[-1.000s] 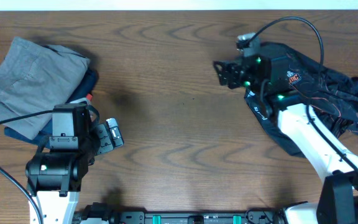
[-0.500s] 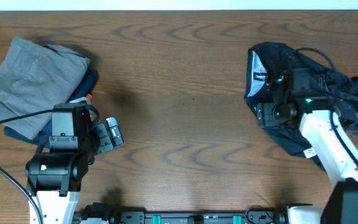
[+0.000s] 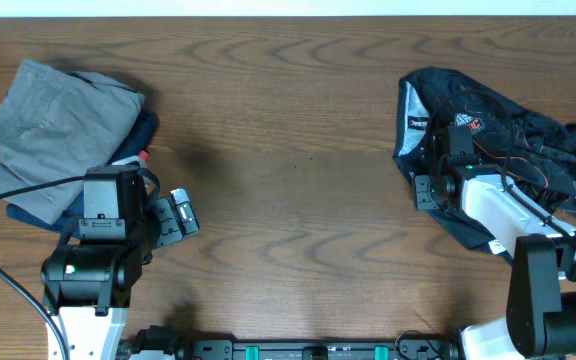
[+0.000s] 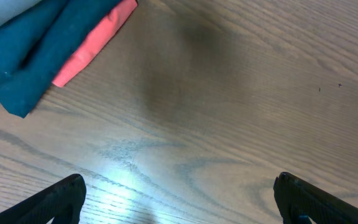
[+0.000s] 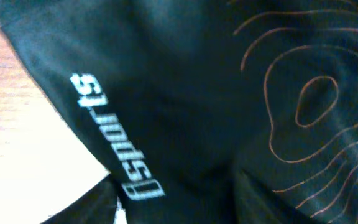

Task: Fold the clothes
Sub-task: 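Drag the black jersey with the right gripper toward table center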

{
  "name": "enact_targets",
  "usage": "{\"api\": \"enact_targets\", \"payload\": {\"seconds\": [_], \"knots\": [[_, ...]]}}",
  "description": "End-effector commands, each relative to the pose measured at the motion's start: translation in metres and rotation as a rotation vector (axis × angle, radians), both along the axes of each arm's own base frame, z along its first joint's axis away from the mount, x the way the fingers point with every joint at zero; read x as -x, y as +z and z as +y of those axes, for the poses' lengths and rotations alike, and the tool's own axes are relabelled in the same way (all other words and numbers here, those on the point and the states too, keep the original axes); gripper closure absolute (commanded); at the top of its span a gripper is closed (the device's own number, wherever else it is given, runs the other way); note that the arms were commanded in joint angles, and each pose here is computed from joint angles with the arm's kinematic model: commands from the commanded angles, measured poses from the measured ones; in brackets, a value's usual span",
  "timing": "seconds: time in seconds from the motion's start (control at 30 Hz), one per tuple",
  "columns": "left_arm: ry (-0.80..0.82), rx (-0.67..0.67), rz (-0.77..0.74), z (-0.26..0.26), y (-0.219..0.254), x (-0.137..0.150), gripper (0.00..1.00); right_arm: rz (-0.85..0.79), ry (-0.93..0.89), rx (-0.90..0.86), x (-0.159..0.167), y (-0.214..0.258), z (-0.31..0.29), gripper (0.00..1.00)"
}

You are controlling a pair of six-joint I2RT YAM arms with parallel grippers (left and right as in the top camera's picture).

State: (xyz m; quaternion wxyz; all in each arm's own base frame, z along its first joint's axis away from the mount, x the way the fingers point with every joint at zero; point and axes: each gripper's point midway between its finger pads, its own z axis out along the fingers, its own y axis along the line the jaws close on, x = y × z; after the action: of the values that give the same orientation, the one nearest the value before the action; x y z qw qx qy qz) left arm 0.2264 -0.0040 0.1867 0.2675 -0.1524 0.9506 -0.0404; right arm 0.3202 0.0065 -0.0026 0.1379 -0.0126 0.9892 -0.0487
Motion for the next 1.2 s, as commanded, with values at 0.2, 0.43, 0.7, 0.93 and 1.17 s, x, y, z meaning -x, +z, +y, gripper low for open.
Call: {"api": "enact_targets", "payload": {"seconds": [0.2,0.43,0.7,0.93,1.17], "knots": [[-0.014,0.002,-0.014,-0.001,0.006,-0.001,0.02,0.001,0.246,-0.391,0.003,0.004,0.108,0.99],[-0.016,0.006,-0.056,-0.002,0.012,-0.01,0.02,-0.232,0.58,-0.713,-0.014,0.088,0.258,0.99],[-0.029,0.031,-0.079,-0.007,0.013,-0.021,0.02,-0.359,0.464,-0.51,-0.033,0.093,0.265,0.39],[-0.149,0.232,0.029,-0.047,-0.007,-0.025,0.02,-0.326,0.11,-0.227,-0.043,0.1,0.14,0.32],[-0.187,0.4,0.225,-0.091,-0.049,-0.029,0.02,-0.186,-0.127,-0.031,0.001,0.109,0.031,0.27]]}}
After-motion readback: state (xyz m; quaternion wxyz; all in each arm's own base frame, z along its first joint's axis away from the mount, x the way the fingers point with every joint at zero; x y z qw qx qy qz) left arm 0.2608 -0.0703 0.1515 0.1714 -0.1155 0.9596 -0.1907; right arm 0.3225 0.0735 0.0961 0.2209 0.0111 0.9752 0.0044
